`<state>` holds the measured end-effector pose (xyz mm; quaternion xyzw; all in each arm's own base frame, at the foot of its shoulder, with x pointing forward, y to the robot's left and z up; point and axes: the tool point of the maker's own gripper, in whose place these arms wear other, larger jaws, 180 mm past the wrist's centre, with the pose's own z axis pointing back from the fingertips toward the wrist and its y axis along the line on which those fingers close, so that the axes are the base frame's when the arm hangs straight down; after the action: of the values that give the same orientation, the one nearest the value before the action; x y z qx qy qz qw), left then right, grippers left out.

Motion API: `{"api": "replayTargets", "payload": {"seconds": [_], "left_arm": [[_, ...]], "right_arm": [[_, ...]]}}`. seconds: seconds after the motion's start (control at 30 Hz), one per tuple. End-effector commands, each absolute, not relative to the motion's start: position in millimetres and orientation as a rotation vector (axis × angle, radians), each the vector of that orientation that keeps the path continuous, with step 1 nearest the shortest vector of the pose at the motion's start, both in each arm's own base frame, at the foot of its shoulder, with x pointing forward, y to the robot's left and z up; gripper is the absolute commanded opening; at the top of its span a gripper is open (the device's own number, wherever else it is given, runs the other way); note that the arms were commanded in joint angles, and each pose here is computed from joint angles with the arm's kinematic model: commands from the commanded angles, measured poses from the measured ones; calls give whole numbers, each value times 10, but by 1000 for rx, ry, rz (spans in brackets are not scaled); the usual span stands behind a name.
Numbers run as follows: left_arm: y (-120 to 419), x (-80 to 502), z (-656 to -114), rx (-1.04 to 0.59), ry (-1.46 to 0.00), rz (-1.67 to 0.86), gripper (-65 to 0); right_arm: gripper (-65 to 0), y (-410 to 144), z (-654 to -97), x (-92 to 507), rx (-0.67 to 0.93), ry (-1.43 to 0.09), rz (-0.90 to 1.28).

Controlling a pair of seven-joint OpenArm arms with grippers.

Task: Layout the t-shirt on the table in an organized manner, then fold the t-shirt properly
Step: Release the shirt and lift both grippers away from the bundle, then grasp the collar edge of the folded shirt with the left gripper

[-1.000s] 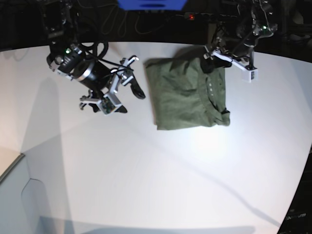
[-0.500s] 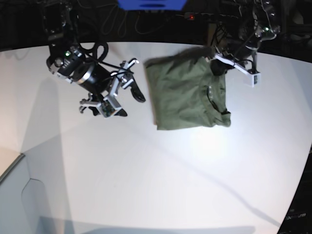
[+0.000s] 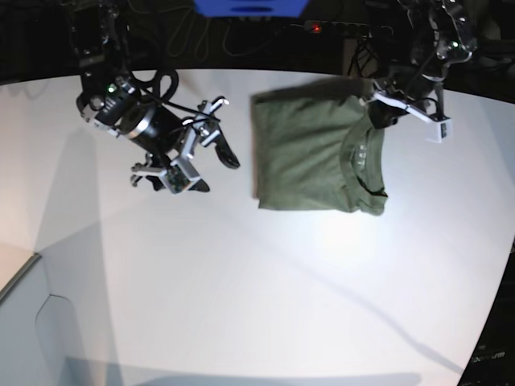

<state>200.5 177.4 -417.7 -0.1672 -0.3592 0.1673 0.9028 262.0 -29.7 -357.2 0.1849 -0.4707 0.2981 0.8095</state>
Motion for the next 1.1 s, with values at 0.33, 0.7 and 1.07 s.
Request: {"api": "replayTargets", "payload": {"seconds": [0.33,0.7,1.07], "left_arm": [[1941,2208,-4012,-336,-828,374,-283],[2214,2855,-3991,-333,-871,337,-280],[1909,2899,-4357,-393,-733,225,-280]], "right_arm": [[-281,-259,-3435,2675,415,-1059,637],[-281,-273,-3451,2659,414,-1054,634],[-281,-267,-3451,2656,415,-1053,635]]}}
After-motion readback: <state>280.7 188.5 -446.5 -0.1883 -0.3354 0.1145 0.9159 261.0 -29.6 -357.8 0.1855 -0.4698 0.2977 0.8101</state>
